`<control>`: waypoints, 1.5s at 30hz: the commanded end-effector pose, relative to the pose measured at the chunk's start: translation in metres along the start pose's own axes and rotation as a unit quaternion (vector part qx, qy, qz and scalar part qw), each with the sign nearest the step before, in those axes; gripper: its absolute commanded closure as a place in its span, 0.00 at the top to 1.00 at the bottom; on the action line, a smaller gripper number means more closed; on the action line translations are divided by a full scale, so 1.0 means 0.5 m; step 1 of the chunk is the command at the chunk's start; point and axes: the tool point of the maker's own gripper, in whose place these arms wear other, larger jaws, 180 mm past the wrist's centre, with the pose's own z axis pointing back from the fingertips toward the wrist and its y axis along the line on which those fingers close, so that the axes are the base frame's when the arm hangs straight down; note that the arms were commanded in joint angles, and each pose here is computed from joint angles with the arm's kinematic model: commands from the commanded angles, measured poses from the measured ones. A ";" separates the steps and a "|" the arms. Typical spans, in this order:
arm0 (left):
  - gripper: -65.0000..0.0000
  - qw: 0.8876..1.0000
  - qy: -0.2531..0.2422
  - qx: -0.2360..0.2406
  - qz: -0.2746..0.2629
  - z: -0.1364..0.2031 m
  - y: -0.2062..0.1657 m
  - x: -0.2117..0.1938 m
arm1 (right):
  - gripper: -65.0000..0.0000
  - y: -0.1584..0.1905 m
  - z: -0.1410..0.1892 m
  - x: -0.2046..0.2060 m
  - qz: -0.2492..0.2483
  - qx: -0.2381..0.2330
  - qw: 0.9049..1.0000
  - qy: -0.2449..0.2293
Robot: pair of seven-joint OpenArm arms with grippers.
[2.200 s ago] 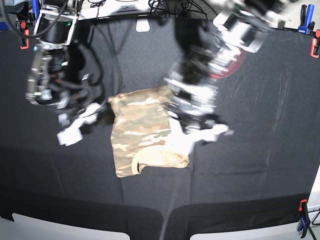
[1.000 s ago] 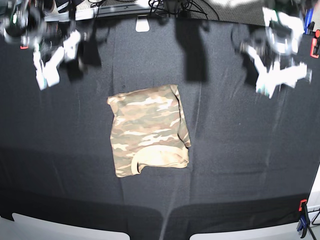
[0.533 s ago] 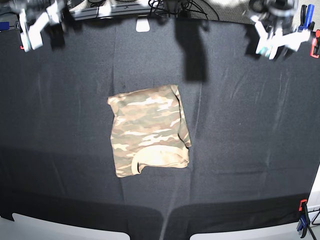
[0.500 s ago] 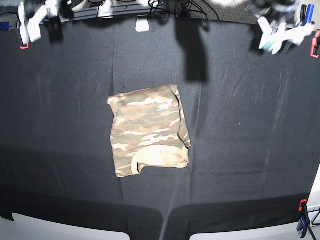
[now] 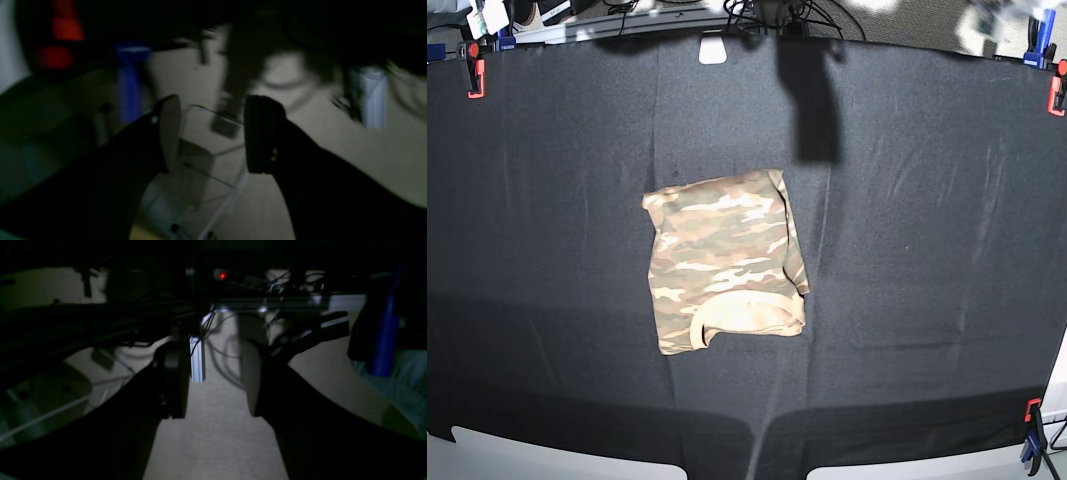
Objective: Layout the t-shirt on the table in an organized manner, then fold the t-shirt properly
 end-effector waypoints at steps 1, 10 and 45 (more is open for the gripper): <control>0.43 1.000 0.006 -0.018 -0.008 -0.004 -0.018 -0.019 | 0.39 0.002 0.000 -0.003 0.005 0.006 1.000 0.000; 0.43 0.994 0.099 -0.055 0.007 -0.171 -0.104 -0.171 | 0.39 0.021 -0.128 -0.148 0.073 0.062 0.988 0.118; 0.43 0.964 0.191 -0.171 0.077 -0.359 -0.295 -0.220 | 0.39 -0.006 -0.457 -0.254 0.118 0.060 0.952 0.275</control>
